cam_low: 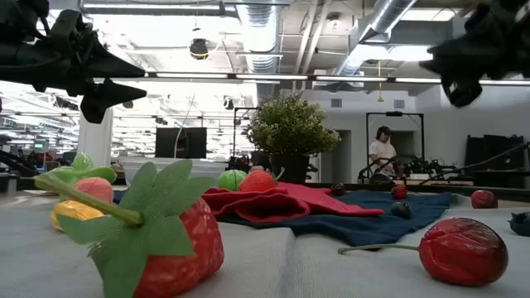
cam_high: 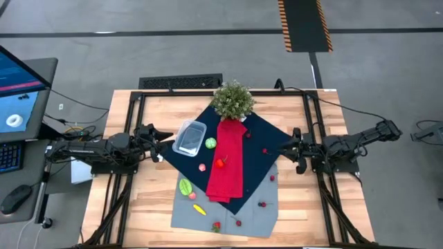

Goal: Pick and placing Produce into tupperware
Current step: Put the red cherry into the transparent bin

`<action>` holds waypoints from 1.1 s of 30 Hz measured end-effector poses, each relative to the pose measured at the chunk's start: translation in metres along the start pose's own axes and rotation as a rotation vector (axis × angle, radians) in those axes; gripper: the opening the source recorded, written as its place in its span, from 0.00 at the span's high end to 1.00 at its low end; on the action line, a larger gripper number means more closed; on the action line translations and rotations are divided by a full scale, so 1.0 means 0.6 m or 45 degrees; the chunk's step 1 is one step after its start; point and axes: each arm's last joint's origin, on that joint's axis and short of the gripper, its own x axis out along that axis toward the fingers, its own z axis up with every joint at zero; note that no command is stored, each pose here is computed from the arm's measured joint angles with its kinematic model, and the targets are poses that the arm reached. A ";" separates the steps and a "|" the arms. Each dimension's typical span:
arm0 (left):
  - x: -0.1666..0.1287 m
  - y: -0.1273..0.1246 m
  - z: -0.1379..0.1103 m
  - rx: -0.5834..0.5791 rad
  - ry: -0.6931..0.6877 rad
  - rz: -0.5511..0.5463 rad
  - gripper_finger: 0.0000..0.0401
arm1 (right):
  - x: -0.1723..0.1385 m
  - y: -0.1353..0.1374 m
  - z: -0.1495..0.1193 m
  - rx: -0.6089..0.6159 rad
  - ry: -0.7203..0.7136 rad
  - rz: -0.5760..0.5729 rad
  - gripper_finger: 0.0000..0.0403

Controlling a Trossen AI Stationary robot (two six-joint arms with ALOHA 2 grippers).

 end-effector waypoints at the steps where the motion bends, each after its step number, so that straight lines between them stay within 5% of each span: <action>1: 0.000 0.000 0.000 0.013 -0.001 0.000 0.49 | 0.001 0.005 0.012 -0.016 0.018 0.011 0.69; 11: -0.002 -0.013 0.023 0.164 -0.153 -0.127 0.49 | 0.062 0.061 0.065 -0.238 0.566 -0.045 0.69; 22: 0.021 -0.030 0.032 0.240 0.122 -0.154 0.49 | 0.130 0.079 -0.019 -0.249 1.105 -0.077 0.69; 33: 0.059 -0.047 0.023 0.244 0.152 -0.207 0.49 | 0.110 0.147 -0.070 -0.036 1.326 0.113 0.69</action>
